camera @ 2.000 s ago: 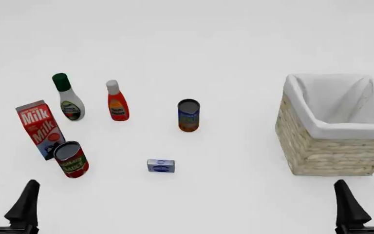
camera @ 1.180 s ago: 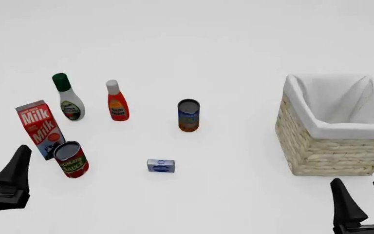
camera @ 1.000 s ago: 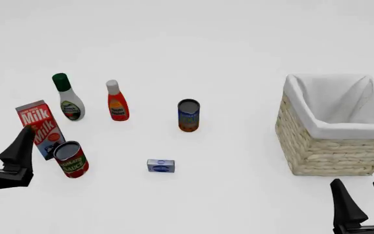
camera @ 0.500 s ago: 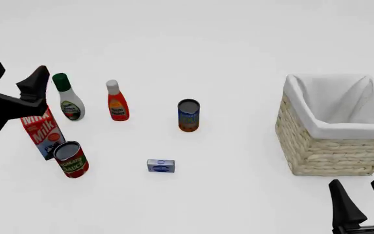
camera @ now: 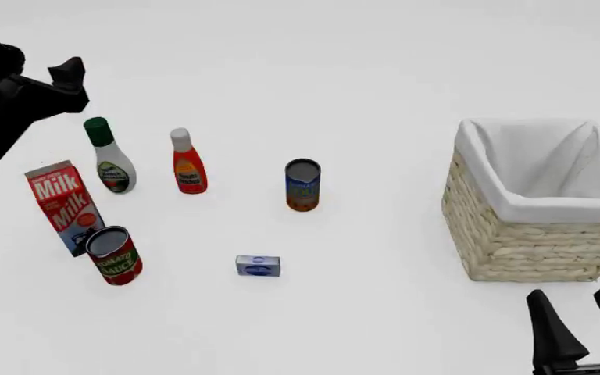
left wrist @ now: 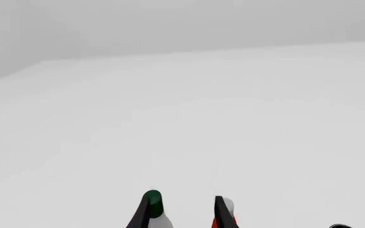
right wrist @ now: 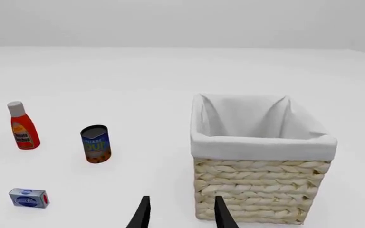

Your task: Pick the salad dressing and place it in the basket.

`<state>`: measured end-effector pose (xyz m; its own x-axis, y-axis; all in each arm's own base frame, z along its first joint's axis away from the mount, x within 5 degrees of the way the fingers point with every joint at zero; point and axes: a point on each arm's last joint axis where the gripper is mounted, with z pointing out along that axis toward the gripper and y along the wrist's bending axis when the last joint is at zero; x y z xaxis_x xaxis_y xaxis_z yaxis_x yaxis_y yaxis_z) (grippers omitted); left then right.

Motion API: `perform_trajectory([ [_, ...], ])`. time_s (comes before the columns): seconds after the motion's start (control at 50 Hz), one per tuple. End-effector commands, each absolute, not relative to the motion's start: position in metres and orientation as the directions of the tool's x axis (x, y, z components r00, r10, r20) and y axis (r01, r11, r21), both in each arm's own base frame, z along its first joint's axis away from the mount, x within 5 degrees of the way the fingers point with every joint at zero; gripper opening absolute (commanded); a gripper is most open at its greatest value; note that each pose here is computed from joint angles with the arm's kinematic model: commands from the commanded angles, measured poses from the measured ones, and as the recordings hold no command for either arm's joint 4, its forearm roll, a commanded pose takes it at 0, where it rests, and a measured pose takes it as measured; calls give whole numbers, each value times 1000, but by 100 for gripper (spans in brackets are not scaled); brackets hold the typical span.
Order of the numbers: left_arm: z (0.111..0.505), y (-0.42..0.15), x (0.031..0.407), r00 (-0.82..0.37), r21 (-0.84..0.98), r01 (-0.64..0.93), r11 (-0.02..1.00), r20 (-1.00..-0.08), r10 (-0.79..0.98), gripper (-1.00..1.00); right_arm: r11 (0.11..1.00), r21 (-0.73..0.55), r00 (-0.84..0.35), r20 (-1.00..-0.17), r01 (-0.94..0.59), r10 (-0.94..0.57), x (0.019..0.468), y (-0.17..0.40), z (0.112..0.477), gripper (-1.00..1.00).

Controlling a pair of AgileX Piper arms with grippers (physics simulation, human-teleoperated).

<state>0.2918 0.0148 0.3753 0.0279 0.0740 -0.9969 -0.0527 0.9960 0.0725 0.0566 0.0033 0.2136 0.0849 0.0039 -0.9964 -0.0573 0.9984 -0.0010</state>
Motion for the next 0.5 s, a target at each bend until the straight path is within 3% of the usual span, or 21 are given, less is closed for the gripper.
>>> perform_trajectory([
  [0.02,374,49,334,-37,75,-142,987,-997,71,100,998,-1,82,-997,-58,4,56,3,213,100],
  [0.5,365,68,406,-237,92,-143,985,-970,56,100,998,-1,71,-997,-61,4,57,3,212,100],
])
